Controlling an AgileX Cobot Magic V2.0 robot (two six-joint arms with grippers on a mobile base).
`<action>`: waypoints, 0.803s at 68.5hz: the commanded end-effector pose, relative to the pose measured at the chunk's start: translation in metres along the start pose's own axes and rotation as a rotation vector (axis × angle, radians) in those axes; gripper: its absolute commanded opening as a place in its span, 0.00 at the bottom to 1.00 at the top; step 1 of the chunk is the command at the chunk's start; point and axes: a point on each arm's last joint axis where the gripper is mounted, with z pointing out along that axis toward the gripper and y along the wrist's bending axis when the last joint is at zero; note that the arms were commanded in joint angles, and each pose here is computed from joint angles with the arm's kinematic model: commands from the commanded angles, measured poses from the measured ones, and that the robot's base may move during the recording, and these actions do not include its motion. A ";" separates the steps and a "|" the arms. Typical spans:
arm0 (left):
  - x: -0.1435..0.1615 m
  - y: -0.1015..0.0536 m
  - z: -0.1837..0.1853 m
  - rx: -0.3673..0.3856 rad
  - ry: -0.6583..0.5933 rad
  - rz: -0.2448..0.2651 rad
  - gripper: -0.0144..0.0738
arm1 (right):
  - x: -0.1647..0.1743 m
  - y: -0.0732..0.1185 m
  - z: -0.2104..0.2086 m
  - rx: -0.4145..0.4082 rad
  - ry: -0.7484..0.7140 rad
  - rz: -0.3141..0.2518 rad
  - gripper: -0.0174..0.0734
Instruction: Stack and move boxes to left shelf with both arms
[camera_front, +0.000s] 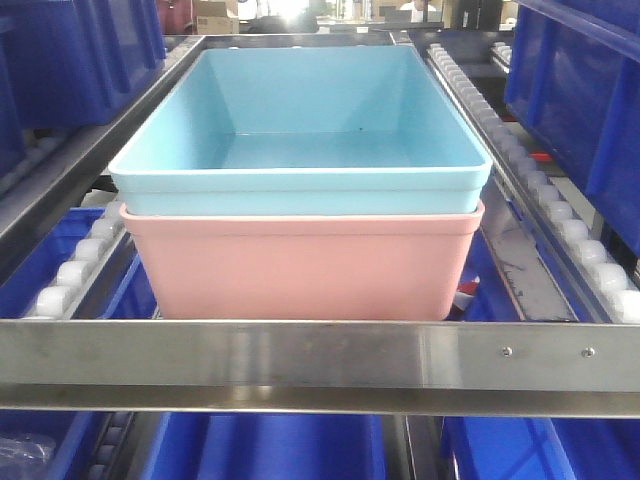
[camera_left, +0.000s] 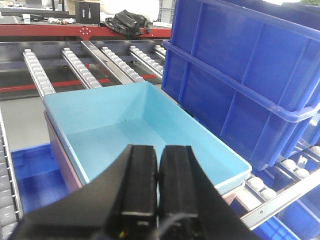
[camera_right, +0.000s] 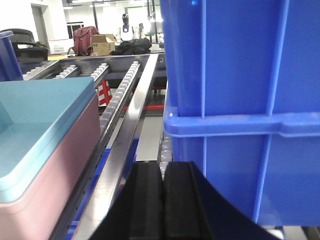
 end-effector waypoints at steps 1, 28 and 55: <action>-0.015 -0.004 -0.001 0.041 -0.088 -0.004 0.16 | -0.017 0.002 -0.003 -0.010 -0.142 -0.033 0.22; -0.015 -0.004 -0.001 0.041 -0.088 -0.004 0.16 | -0.017 -0.001 -0.003 0.017 -0.148 -0.032 0.22; -0.015 -0.004 -0.001 0.041 -0.088 -0.004 0.16 | -0.017 0.002 -0.002 -0.015 -0.140 -0.030 0.22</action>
